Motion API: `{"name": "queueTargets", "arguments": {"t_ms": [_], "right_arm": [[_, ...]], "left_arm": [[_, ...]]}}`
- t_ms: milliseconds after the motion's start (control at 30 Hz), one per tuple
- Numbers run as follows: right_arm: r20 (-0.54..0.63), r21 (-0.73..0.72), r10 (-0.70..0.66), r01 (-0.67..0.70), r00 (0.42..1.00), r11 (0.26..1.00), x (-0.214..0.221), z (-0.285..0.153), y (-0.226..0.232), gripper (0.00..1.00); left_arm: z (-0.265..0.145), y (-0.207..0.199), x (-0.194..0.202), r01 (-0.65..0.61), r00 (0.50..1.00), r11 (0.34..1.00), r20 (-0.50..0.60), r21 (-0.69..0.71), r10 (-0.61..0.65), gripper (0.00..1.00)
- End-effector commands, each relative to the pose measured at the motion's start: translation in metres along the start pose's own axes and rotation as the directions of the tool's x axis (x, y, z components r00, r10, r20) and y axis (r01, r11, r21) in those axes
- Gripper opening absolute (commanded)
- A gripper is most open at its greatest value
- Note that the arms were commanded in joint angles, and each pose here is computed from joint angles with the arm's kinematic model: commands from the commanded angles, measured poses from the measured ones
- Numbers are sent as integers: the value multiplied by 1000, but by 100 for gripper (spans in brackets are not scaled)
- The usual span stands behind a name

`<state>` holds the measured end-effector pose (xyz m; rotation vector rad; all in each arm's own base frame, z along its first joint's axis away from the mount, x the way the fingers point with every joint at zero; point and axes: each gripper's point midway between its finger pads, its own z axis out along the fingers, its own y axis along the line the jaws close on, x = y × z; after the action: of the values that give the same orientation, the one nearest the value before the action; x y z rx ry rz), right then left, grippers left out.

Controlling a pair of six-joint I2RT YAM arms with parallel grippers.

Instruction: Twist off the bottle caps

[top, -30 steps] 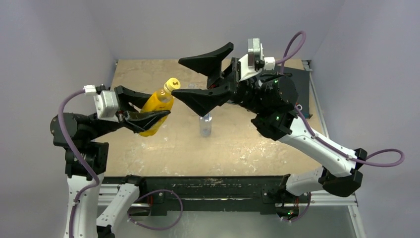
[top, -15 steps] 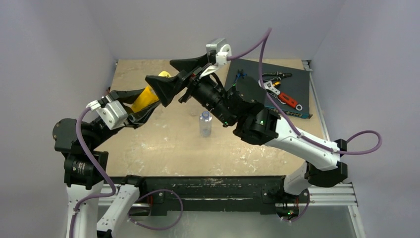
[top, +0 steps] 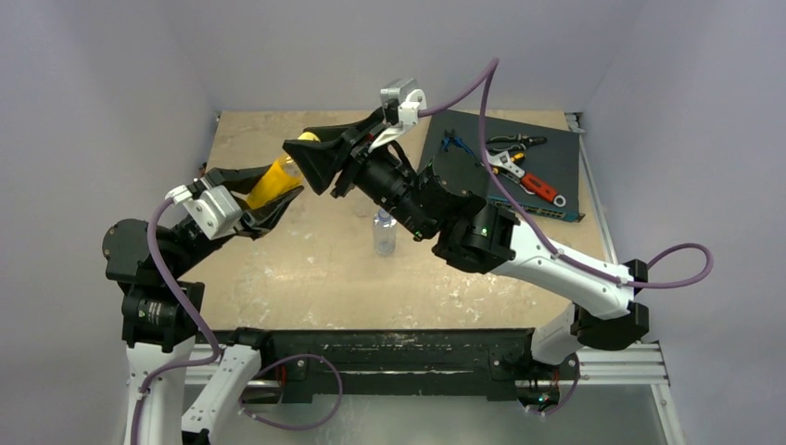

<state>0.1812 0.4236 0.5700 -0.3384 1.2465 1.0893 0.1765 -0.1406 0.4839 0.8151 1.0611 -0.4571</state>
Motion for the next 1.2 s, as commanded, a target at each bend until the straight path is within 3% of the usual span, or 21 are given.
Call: {"name": "queueTargets", "arguments": {"t_ms": [0, 67, 233, 367, 500, 633, 767, 900, 1000, 1167], "right_arm": [[69, -50, 56, -52, 996, 997, -28, -7, 12, 38], [70, -56, 58, -54, 996, 997, -28, -8, 12, 26], [82, -102, 25, -17, 996, 995, -37, -14, 19, 17], [116, -227, -49, 74, 992, 971, -54, -28, 32, 14], [149, -442, -109, 165, 983, 882, -67, -53, 47, 15], [160, -486, -121, 185, 980, 854, -80, -68, 32, 14], [158, -319, -155, 198, 975, 927, -84, -69, -7, 14], [42, 39, -178, 176, 983, 984, -50, -71, -91, 14], [-52, 285, -142, 151, 988, 947, -11, -91, -164, 15], [-247, 579, -21, 165, 969, 798, 85, -139, -268, 16]], "left_arm": [[1, 8, 2, -25, 1000, 999, -2, -30, 25, 0], [1, 7, 3, -22, 1000, 999, -5, -27, 22, 0], [2, -1, 4, -3, 1000, 1000, -7, 17, 3, 0], [2, -22, 1, 52, 999, 990, -3, 133, -53, 0], [-1, -54, -6, 181, 983, 930, -24, 320, -183, 0], [-3, -65, -15, 263, 963, 880, -46, 395, -267, 0], [-4, -65, -9, 243, 968, 892, -45, 381, -245, 0], [-6, -67, -3, 232, 972, 898, -53, 374, -229, 0], [-7, -67, 2, 224, 974, 905, -57, 362, -218, 0], [-9, -68, 11, 213, 977, 909, -55, 358, -207, 0]]}}
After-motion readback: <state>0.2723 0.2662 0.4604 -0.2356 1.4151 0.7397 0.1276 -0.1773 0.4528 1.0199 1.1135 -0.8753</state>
